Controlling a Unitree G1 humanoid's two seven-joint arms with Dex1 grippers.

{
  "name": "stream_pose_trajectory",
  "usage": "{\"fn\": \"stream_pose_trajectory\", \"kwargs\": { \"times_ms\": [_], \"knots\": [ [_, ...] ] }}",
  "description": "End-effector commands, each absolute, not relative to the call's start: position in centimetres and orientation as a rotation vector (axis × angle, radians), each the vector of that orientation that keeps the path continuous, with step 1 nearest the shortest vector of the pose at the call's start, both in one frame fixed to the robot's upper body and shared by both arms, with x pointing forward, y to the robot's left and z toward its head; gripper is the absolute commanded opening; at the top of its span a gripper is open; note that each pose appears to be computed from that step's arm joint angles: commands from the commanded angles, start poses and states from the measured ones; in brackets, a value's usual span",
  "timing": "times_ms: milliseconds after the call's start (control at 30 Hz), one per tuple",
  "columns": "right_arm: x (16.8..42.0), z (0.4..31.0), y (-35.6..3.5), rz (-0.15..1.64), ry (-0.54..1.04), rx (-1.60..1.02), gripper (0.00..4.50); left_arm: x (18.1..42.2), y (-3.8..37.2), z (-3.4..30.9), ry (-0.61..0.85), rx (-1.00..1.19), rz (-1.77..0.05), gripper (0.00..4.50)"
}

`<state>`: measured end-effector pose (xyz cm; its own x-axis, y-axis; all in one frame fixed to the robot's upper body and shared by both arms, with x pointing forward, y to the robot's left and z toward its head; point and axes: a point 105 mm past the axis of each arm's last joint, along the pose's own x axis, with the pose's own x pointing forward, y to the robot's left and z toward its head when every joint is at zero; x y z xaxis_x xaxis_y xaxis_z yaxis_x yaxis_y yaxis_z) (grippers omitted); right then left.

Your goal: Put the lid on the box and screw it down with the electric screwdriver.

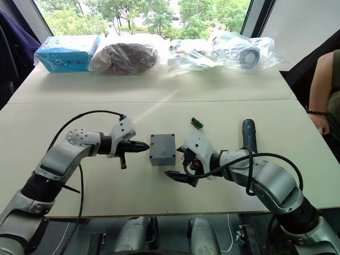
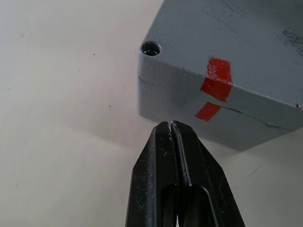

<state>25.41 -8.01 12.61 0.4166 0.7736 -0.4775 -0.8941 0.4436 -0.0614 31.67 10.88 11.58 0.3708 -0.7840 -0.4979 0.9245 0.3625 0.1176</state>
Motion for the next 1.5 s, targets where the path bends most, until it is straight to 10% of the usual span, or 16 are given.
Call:
{"fn": "stream_pose_trajectory", "kwargs": {
  "times_ms": [33, 633, 1000, 1500],
  "knots": [
    [25.4, 12.6, -7.5, 1.075, 0.388, -0.323, 4.42, 31.8, 9.9, 12.7, 0.33, 0.443, -1.168, 0.0],
    [24.8, 15.3, -8.3, 1.066, 0.378, -0.313, 4.42, 35.4, 12.3, 13.5, 0.285, 0.492, -1.032, 0.0],
    [27.5, 13.6, -8.5, 1.091, 0.345, -0.435, 4.42, 26.9, 13.1, 11.2, 0.491, 0.453, -1.285, 0.0],
    [26.3, 13.0, -7.3, 1.165, 0.347, -0.42, 4.42, 31.6, 10.2, 11.8, 0.338, 0.432, -1.145, 0.0]
  ]
}}
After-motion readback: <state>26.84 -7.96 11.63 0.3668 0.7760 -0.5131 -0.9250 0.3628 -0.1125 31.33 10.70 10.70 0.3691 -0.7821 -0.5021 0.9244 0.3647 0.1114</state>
